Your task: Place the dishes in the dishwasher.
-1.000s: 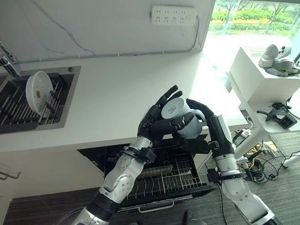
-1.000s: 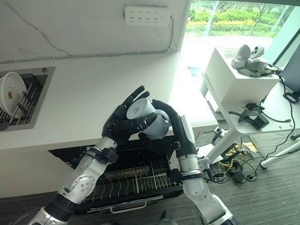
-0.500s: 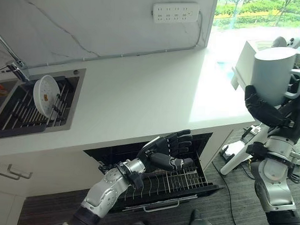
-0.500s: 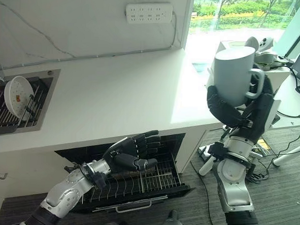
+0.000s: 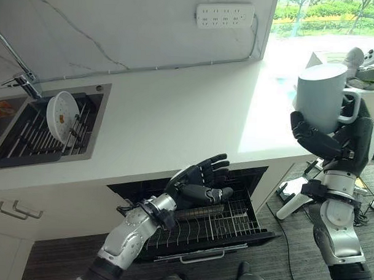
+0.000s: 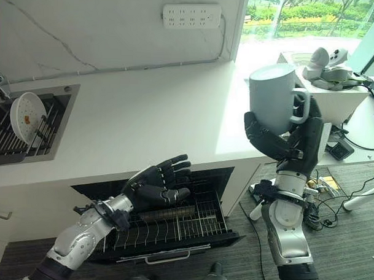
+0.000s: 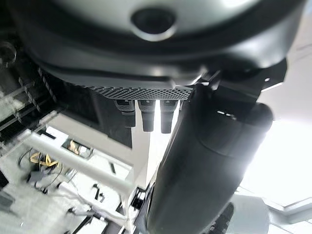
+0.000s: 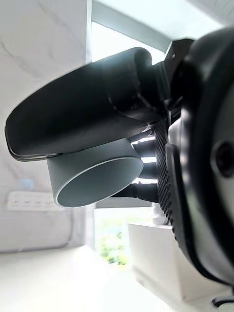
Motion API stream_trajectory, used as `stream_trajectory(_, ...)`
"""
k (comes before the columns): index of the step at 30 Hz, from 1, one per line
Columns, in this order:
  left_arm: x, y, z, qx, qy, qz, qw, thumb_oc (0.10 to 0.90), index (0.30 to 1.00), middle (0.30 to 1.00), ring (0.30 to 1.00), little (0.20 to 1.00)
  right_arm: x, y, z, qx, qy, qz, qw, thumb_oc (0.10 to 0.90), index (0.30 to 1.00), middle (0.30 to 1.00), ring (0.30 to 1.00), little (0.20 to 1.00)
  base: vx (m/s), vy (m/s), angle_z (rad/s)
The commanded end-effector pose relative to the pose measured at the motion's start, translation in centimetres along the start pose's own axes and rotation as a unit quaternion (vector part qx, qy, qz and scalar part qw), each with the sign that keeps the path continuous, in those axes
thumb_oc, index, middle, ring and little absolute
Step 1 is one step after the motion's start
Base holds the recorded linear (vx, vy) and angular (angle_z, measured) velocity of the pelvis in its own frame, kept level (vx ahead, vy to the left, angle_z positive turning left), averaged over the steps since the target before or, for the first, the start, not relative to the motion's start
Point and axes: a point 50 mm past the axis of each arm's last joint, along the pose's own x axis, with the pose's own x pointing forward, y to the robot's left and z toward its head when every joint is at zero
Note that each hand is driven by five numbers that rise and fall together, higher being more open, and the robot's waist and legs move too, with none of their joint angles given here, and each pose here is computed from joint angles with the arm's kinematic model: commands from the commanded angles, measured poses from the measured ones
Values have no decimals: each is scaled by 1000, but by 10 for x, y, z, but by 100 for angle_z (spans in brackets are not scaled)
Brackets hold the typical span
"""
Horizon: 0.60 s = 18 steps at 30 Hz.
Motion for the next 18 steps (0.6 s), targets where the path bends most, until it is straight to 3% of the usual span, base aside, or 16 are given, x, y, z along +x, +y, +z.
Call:
stream_trajectory(1,1,-20,34,66,-50,-100,992,800,900,900,900,900,19,3,50,60,-140,29,988,400,300,300,300,300,0,0,0)
stream_trajectory(4,-7,-12,25,84,4,-95,992,800,900,900,900,900,17,0,52,79,-140,43,986,400,300,300,300,300,-4,-15,0)
stream_trajectory(9,-36,17,0,129,135,-43,981,800,900,900,900,900,10,6,60,128,-149,142,970,400,300,300,300,300,-12,-102,1)
stream_trajectory(18,-79,52,-6,275,279,4,920,800,900,900,900,900,7,1,58,151,-119,193,962,400,300,300,300,300,-33,-128,20)
